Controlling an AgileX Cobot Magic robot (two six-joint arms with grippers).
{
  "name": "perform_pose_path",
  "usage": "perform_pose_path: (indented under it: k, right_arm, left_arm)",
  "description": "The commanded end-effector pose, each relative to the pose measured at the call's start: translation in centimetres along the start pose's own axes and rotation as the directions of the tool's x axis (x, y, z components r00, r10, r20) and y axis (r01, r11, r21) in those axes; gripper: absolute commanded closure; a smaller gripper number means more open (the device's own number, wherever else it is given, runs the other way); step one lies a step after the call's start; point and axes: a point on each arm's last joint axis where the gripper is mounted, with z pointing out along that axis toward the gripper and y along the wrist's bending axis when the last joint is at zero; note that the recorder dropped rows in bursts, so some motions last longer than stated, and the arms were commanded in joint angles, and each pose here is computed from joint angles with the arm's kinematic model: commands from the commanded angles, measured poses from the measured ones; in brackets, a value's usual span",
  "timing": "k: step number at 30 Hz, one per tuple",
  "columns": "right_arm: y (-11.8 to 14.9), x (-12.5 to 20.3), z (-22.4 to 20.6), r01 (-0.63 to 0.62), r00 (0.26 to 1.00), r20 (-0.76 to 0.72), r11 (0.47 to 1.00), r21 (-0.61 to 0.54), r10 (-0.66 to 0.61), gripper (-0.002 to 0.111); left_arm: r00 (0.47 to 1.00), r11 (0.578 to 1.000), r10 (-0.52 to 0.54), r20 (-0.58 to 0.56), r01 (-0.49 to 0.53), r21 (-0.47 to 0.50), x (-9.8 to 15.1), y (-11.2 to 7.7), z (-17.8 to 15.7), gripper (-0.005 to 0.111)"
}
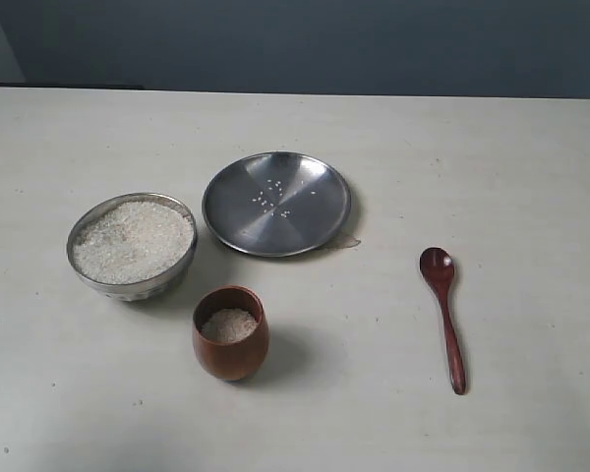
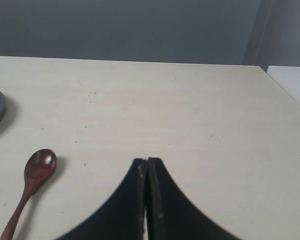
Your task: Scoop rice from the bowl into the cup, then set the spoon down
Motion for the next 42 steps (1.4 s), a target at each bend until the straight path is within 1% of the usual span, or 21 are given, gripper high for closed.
perform_pose_path:
  k: [1,25,30,34,37,40,42]
  right_arm:
    - [0.0,0.1,0.0,0.0,1.0,0.005,1.0,0.005,0.0,0.109]
    - [0.0,0.1,0.0,0.0,1.0,0.007,1.0,0.005,0.0,0.109]
    - [-0.1,-0.2,0.0,0.02,0.999,0.033,1.0,0.014,-0.021,0.109]
    - [-0.1,-0.9,0.0,0.035,0.993,0.115,0.999,0.022,-0.037,0.109]
    - [-0.1,-1.9,-0.2,0.036,0.975,0.221,0.999,0.025,-0.041,0.109]
    - [-0.1,-3.1,-0.6,0.035,0.932,0.359,0.999,0.029,-0.043,0.109]
    - [-0.1,-4.1,-1.0,0.03,0.885,0.464,0.999,0.03,-0.04,0.109]
  left_arm:
    - [1.0,1.0,-0.007,0.008,0.007,-0.002,0.1,0.0,0.0,0.106]
    - [1.0,1.0,-0.007,0.008,0.007,-0.002,0.1,0.0,0.0,0.106]
    - [1.0,1.0,-0.007,0.008,0.007,-0.002,0.1,0.0,0.0,0.106]
    - [1.0,1.0,-0.007,0.008,0.007,-0.002,0.1,0.0,0.0,0.106]
    - [1.0,1.0,-0.007,0.008,0.007,-0.002,0.1,0.0,0.0,0.106]
    - [1.0,1.0,-0.007,0.008,0.007,-0.002,0.1,0.0,0.0,0.106]
    - [1.0,1.0,-0.007,0.008,0.007,-0.002,0.1,0.0,0.0,0.106]
